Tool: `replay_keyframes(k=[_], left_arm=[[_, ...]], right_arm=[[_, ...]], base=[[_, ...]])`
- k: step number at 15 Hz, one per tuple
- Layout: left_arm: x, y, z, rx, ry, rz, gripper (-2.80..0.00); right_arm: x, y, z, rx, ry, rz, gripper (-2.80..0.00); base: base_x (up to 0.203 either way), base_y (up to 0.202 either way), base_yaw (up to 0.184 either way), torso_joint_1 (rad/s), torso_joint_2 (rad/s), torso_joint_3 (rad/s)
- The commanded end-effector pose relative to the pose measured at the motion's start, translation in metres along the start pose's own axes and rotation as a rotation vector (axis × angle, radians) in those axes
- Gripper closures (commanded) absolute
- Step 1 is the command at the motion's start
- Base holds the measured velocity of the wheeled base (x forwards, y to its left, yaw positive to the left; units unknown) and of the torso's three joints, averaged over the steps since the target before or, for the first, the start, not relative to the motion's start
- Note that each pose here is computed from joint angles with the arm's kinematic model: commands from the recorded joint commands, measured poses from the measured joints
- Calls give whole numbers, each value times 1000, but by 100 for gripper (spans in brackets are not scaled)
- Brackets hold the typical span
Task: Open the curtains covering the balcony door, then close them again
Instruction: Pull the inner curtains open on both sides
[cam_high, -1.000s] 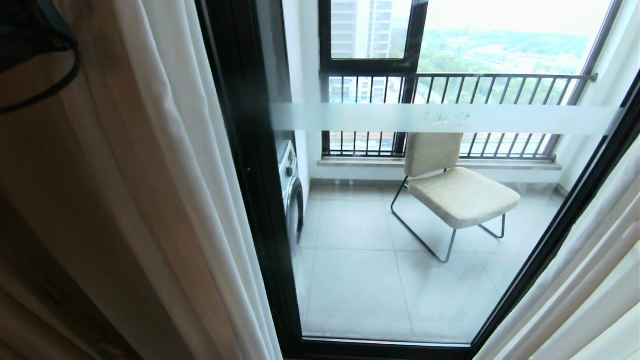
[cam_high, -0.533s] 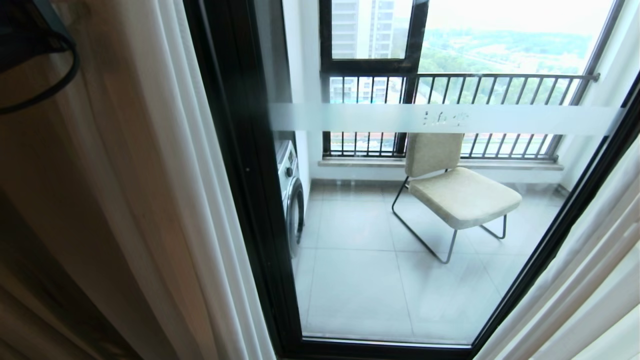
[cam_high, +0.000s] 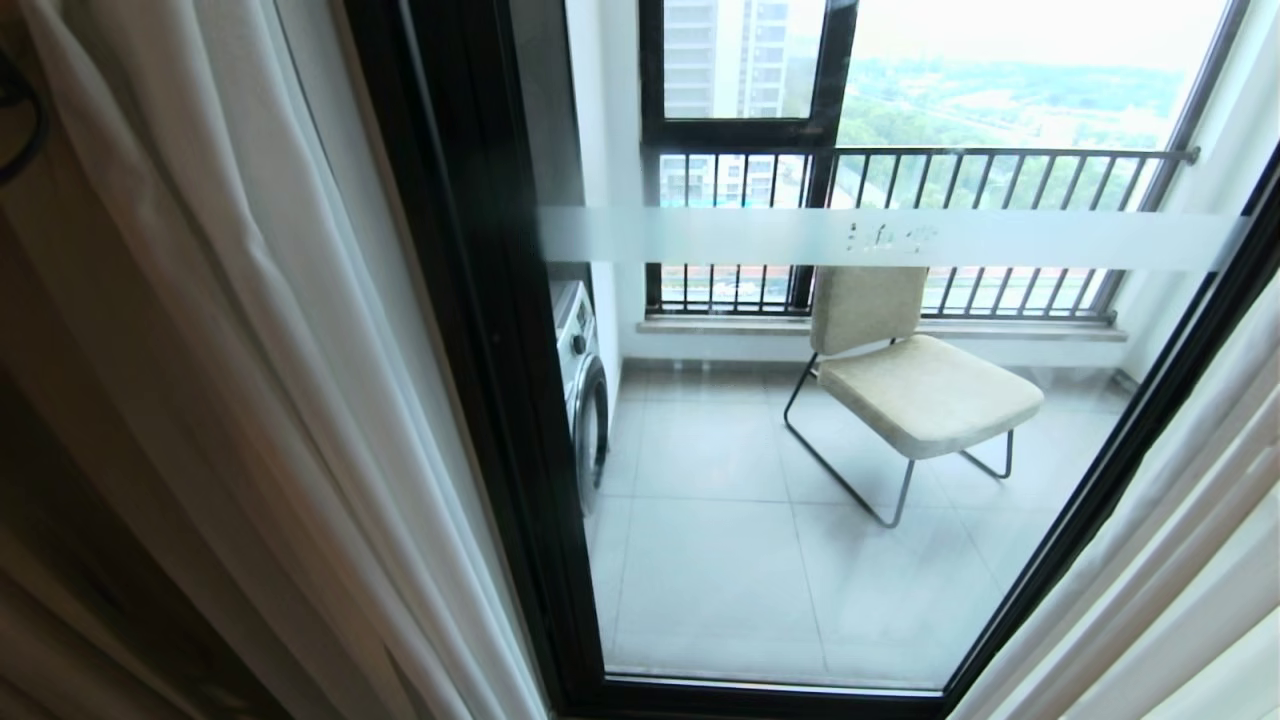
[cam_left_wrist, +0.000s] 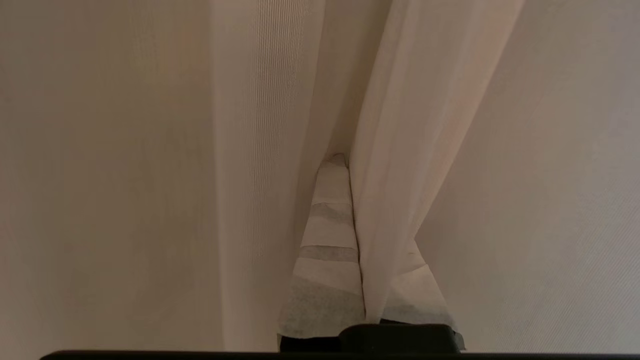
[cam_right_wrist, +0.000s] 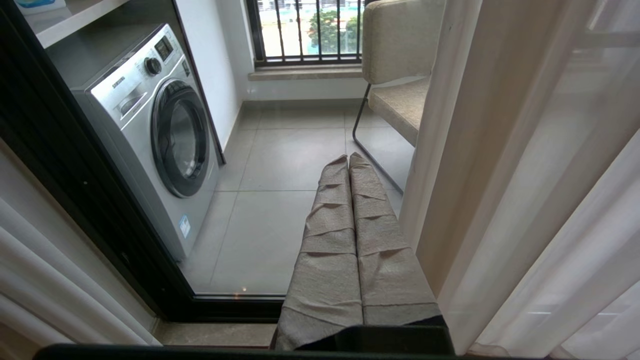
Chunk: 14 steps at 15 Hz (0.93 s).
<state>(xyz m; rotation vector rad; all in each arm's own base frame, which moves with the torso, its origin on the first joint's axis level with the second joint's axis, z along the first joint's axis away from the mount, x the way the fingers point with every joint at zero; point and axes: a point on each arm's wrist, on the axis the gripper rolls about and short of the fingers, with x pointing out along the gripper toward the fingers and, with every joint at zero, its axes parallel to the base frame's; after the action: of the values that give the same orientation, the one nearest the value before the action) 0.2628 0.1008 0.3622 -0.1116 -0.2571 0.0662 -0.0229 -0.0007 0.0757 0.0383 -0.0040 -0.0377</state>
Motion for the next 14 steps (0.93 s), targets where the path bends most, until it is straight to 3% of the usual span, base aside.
replay_keyframes(k=[1, 10, 14], left_arm=[[17, 32, -10, 6, 28, 24, 0], [42, 188, -22, 59, 4, 195, 0], [36, 241, -32, 62, -11, 276, 0]], right_arm=[[0, 0, 0, 0, 2, -1, 0], [0, 0, 0, 0, 0, 1, 0], [0, 0, 0, 0, 0, 1, 0]], base=[[0, 0, 0, 0, 0, 0], [0, 0, 0, 0, 0, 0], [0, 0, 0, 0, 0, 0]])
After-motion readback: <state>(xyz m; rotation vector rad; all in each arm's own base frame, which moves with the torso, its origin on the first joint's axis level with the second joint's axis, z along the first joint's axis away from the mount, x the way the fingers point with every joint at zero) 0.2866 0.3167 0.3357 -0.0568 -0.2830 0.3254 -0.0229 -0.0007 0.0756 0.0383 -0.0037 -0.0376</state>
